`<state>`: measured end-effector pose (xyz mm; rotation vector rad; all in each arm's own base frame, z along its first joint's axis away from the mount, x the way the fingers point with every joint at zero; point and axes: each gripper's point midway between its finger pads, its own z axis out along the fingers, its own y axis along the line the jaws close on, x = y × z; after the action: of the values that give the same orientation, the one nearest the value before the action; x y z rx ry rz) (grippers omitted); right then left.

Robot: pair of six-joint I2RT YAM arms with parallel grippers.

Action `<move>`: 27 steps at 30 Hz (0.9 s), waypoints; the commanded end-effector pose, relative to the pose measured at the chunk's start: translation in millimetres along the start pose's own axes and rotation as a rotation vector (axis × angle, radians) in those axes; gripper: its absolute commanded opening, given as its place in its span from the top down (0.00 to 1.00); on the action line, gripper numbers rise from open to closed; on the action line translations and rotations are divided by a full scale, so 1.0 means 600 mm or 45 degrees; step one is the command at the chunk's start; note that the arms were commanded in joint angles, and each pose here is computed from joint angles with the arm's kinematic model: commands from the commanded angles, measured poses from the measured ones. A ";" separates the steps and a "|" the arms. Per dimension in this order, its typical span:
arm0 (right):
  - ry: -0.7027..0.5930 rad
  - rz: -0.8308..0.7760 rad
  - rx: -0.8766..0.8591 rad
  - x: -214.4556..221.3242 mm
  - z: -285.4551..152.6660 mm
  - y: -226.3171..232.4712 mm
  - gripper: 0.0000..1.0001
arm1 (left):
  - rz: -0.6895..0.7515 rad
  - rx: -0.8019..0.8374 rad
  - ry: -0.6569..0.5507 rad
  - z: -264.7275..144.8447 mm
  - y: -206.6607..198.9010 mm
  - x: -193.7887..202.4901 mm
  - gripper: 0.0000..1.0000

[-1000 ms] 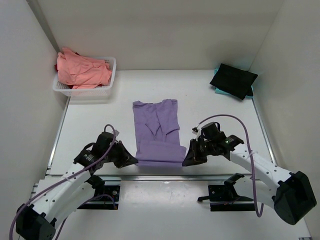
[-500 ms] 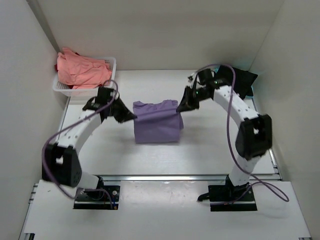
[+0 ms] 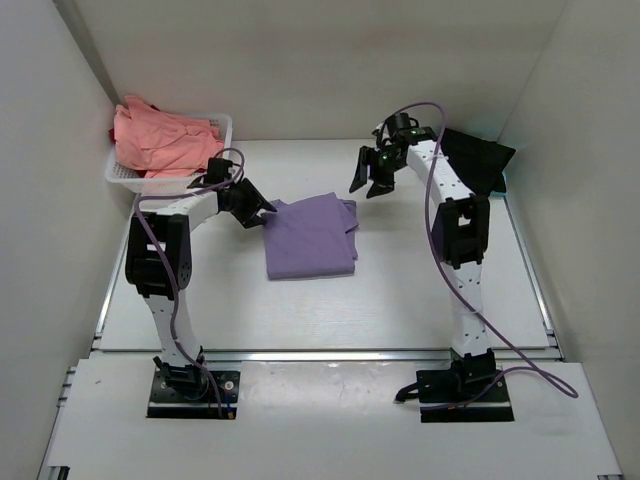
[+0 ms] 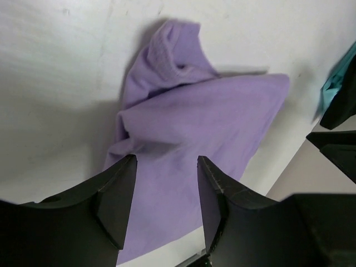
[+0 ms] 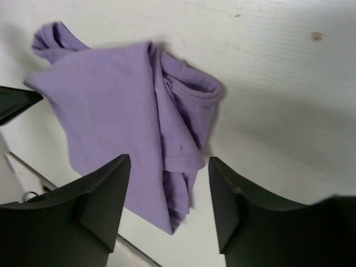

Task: Fold and stack the t-shirts
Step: Fold the long partially folded tshirt into a neat square, then put the neatly folded tshirt into the corner of the board with the right arm

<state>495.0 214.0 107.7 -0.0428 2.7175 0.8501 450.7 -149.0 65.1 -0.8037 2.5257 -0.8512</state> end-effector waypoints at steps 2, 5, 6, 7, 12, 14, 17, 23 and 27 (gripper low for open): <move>-0.006 -0.181 0.025 0.019 -0.006 0.032 0.49 | 0.061 0.116 -0.008 -0.034 -0.036 0.014 0.42; 0.035 -0.183 0.003 0.040 0.011 0.027 0.37 | 0.069 0.080 -0.008 -0.038 -0.024 0.022 0.42; 0.054 -0.187 0.021 0.051 0.018 0.023 0.33 | 0.058 0.073 0.005 -0.036 -0.020 0.028 0.42; 0.061 -0.189 0.044 0.057 0.022 0.016 0.25 | 0.058 0.078 0.016 -0.033 -0.019 0.033 0.43; 0.096 -0.205 0.105 0.088 0.046 0.008 0.08 | 0.047 0.080 0.011 -0.018 -0.025 0.026 0.43; 0.085 -0.220 0.089 0.090 0.055 0.017 0.07 | 0.058 0.098 0.002 -0.020 -0.041 0.020 0.42; 0.122 -0.215 0.070 0.103 0.079 0.025 0.07 | 0.051 0.077 -0.014 -0.027 -0.037 0.014 0.43; 0.229 -0.233 0.047 0.157 0.132 0.069 0.07 | 0.018 0.138 -0.065 -0.063 -0.051 -0.008 0.44; 0.282 -0.215 0.125 0.182 0.161 0.058 0.42 | 0.014 0.165 -0.076 -0.081 -0.054 -0.007 0.44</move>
<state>416.8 297.5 39.0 -0.3876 2.8512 0.7509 441.2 -148.3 74.4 -0.8208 2.5027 -0.8916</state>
